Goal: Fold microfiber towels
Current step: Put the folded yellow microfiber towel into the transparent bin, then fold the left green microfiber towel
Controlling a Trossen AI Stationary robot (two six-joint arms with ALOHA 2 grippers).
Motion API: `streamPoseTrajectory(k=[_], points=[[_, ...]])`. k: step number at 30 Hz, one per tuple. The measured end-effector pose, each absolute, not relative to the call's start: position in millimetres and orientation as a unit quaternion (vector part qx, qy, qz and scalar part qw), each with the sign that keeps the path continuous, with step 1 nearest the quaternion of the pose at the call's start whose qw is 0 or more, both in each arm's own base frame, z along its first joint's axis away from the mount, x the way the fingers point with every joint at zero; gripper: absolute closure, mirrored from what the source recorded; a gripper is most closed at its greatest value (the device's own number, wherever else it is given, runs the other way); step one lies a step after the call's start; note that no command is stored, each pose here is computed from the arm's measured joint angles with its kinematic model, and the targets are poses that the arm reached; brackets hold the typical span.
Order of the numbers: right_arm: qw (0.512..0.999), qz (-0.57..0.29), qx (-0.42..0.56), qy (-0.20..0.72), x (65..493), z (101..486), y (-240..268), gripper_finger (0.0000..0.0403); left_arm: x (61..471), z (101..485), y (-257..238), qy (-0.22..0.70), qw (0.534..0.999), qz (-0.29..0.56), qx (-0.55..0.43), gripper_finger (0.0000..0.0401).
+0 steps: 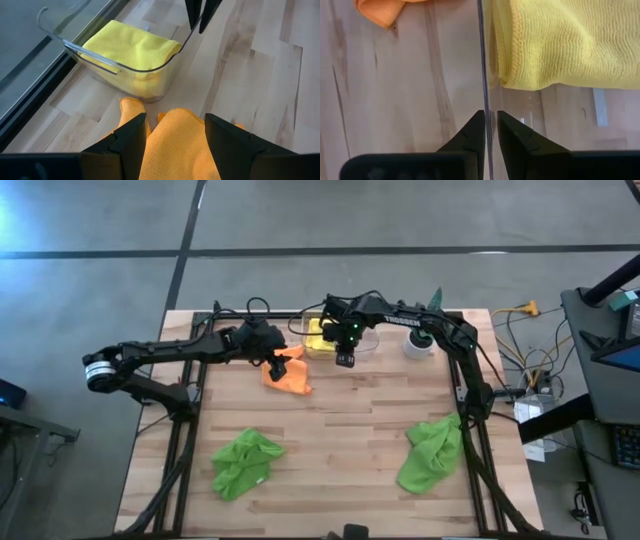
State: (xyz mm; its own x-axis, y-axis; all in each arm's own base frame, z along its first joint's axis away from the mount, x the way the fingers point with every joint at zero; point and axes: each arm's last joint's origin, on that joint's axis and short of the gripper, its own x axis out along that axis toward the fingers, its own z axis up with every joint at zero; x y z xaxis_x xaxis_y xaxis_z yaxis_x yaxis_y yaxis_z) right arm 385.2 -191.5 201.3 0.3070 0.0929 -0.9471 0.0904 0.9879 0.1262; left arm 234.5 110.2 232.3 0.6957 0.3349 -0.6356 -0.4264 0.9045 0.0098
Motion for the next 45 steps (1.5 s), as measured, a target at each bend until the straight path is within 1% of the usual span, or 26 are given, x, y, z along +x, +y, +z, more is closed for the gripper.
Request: streamPoseTrajectory(k=[9, 14, 18, 22, 25, 29, 31, 33, 36, 38, 41, 45], points=[[0.809, -0.011, 0.065, 0.584, 388, 210, -194, 0.0353, 235, 232, 110, 0.330, 0.918, 0.207, -0.069, 0.0216], [0.815, -0.014, 0.056, 0.576, 390, 223, -196, 0.0327, 235, 232, 110, 0.331, 0.919, 0.206, -0.066, 0.0216], [0.806, -0.017, 0.052, 0.590, 388, 234, -195, 0.0303, 234, 233, 110, 0.330, 0.919, 0.205, -0.064, 0.0216], [0.789, -0.018, 0.083, 0.609, 382, 253, -192, 0.0284, 228, 238, 107, 0.334, 0.920, 0.200, -0.053, 0.0216], [0.779, 0.009, 0.152, 0.609, 371, 267, -183, 0.0276, 217, 245, 101, 0.347, 0.919, 0.183, -0.037, 0.0216], [0.753, 0.057, 0.254, 0.605, 355, 274, -163, 0.0273, 198, 254, 87, 0.364, 0.922, 0.114, -0.067, 0.0216], [0.747, 0.063, 0.271, 0.603, 348, 278, -146, 0.0273, 188, 257, 78, 0.368, 0.923, 0.055, -0.094, 0.0216], [0.758, 0.068, 0.266, 0.592, 341, 286, -124, 0.0273, 180, 258, 67, 0.370, 0.919, -0.021, -0.134, 0.0216], [0.783, 0.077, 0.257, 0.562, 334, 294, -88, 0.0273, 167, 251, 48, 0.382, 0.890, -0.131, -0.209, 0.0216], [0.802, 0.074, 0.248, 0.538, 327, 298, -63, 0.0273, 158, 246, 35, 0.395, 0.870, -0.187, -0.230, 0.0216], [0.838, 0.054, 0.222, 0.496, 311, 309, -29, 0.0276, 149, 239, 16, 0.423, 0.856, -0.209, -0.209, 0.0216], [0.876, -0.003, 0.181, 0.448, 284, 313, 6, 0.0283, 149, 233, -3, 0.437, 0.860, -0.195, -0.179, 0.0216]])
